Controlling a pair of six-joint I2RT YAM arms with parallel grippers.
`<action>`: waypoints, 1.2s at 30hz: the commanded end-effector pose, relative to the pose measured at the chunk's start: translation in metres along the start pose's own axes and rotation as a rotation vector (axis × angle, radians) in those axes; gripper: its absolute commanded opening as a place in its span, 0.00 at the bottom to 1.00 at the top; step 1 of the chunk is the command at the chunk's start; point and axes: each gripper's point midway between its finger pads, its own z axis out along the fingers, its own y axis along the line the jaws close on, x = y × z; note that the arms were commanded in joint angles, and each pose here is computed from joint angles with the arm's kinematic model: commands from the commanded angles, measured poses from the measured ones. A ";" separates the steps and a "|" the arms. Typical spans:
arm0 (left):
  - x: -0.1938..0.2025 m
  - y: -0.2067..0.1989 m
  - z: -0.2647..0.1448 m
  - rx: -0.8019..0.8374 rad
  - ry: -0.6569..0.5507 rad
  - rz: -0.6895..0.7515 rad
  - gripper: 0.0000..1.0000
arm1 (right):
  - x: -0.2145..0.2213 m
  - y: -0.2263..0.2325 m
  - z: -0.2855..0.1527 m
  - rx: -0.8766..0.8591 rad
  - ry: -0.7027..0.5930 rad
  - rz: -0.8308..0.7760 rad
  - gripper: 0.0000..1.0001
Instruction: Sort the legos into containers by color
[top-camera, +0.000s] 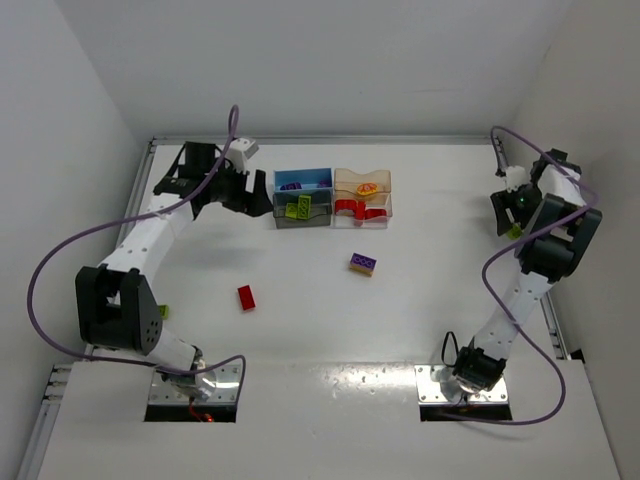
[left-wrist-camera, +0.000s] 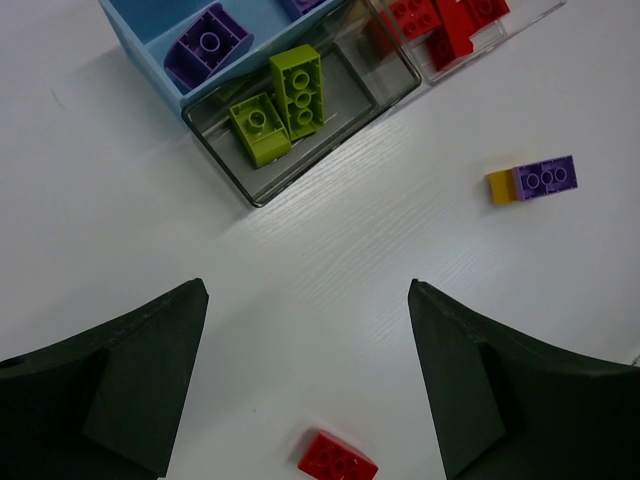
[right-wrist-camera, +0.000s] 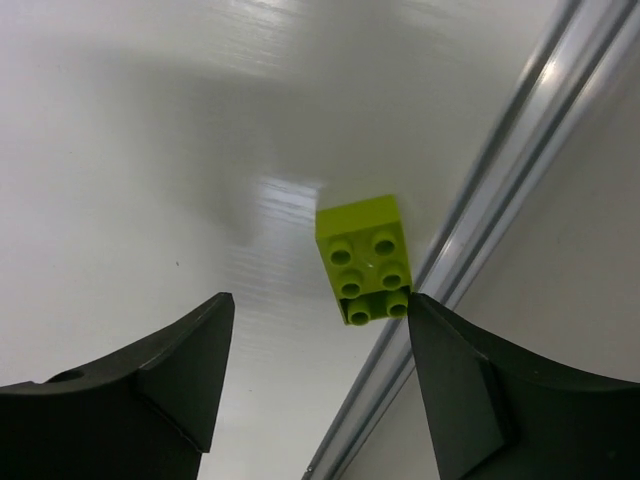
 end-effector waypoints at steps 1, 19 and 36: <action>-0.018 -0.008 -0.001 0.029 -0.037 0.011 0.88 | -0.010 -0.002 -0.001 -0.020 -0.022 -0.037 0.69; -0.015 -0.012 0.009 0.045 -0.017 0.012 0.88 | -0.011 -0.002 0.023 -0.016 0.011 -0.064 0.34; -0.001 -0.023 0.007 0.106 -0.004 0.012 0.89 | -0.027 0.019 0.000 0.054 -0.047 -0.084 0.98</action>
